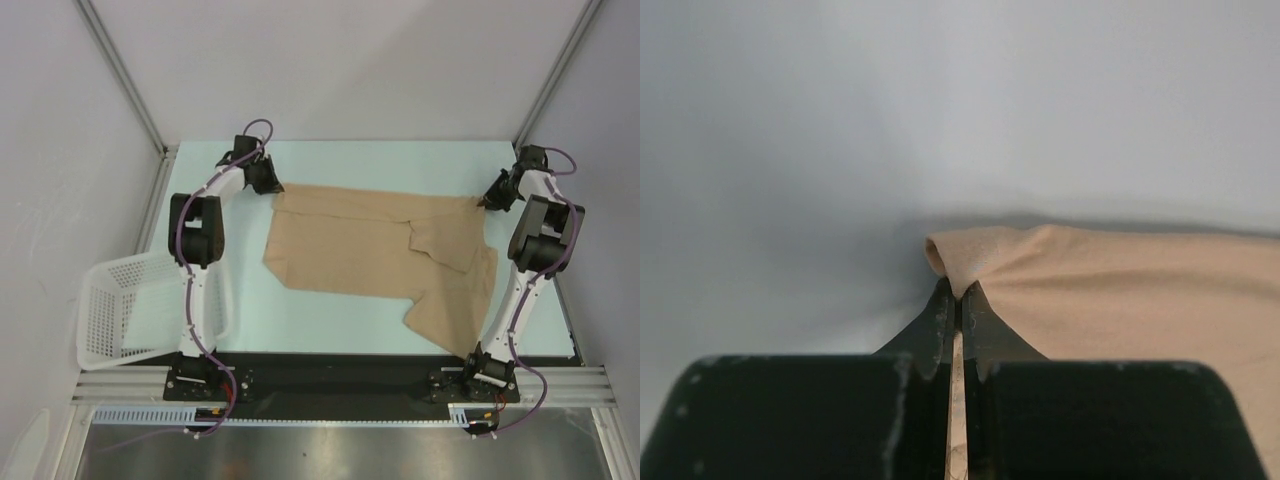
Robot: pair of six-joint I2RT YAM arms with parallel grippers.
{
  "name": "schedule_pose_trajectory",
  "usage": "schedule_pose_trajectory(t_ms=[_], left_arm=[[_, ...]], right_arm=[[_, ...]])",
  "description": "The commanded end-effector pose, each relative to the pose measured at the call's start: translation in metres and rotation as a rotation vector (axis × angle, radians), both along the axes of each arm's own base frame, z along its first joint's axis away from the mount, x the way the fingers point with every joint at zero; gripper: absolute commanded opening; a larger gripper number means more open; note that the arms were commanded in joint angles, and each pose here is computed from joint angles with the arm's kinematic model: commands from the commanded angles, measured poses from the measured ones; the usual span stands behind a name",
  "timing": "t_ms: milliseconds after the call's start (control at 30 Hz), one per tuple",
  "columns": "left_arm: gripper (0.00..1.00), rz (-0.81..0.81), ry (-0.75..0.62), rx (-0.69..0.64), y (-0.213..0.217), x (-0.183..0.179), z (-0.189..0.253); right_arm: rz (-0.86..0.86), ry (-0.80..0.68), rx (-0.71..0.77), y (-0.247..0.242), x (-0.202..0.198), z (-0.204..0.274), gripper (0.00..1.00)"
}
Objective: Fold and stack the t-shirts
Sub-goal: Fold the tshirt
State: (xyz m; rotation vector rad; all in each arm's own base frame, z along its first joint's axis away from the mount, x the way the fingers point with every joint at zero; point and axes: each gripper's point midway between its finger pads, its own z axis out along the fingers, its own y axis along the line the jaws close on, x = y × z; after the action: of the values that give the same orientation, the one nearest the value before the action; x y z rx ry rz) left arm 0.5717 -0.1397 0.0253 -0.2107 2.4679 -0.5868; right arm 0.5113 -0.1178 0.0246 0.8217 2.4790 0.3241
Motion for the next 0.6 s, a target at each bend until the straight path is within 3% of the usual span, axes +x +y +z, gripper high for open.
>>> schedule_pose_trajectory(t_ms=[0,67,100,133,167,233,300,433,567], left_arm=[[0.0,0.112,-0.113,0.034,0.034,0.037,0.035],[0.0,0.126,-0.12,0.037,0.039,0.047,0.045],[0.07,0.128,-0.104,0.036,0.04,0.048,0.04],[0.39,0.141,-0.106,0.051,0.043,0.049,0.043],[0.51,0.158,-0.1,0.065,0.046,0.049,0.047],[0.65,0.182,-0.113,0.094,0.053,0.046,0.062],[0.69,0.18,-0.114,0.126,0.059,0.038,0.075],[0.82,0.201,-0.12,0.228,0.073,0.006,0.12],[0.8,0.26,-0.148,0.363,0.086,-0.029,0.149]], right_arm=[[-0.025,-0.115,-0.046,-0.002,0.047,0.022,0.0],[-0.028,-0.13,-0.041,0.005,0.06,0.026,0.0],[-0.029,-0.116,-0.021,0.008,0.064,0.016,0.02],[-0.041,-0.165,-0.019,0.007,0.081,0.035,0.1],[-0.046,-0.139,-0.007,0.012,0.08,0.034,0.33],[-0.068,-0.122,-0.025,0.009,0.086,0.049,0.45],[-0.106,-0.099,-0.079,0.001,0.083,0.063,0.58],[-0.202,-0.002,-0.194,-0.024,0.036,0.107,0.82],[-0.292,0.189,-0.282,-0.04,-0.038,0.108,0.86]])
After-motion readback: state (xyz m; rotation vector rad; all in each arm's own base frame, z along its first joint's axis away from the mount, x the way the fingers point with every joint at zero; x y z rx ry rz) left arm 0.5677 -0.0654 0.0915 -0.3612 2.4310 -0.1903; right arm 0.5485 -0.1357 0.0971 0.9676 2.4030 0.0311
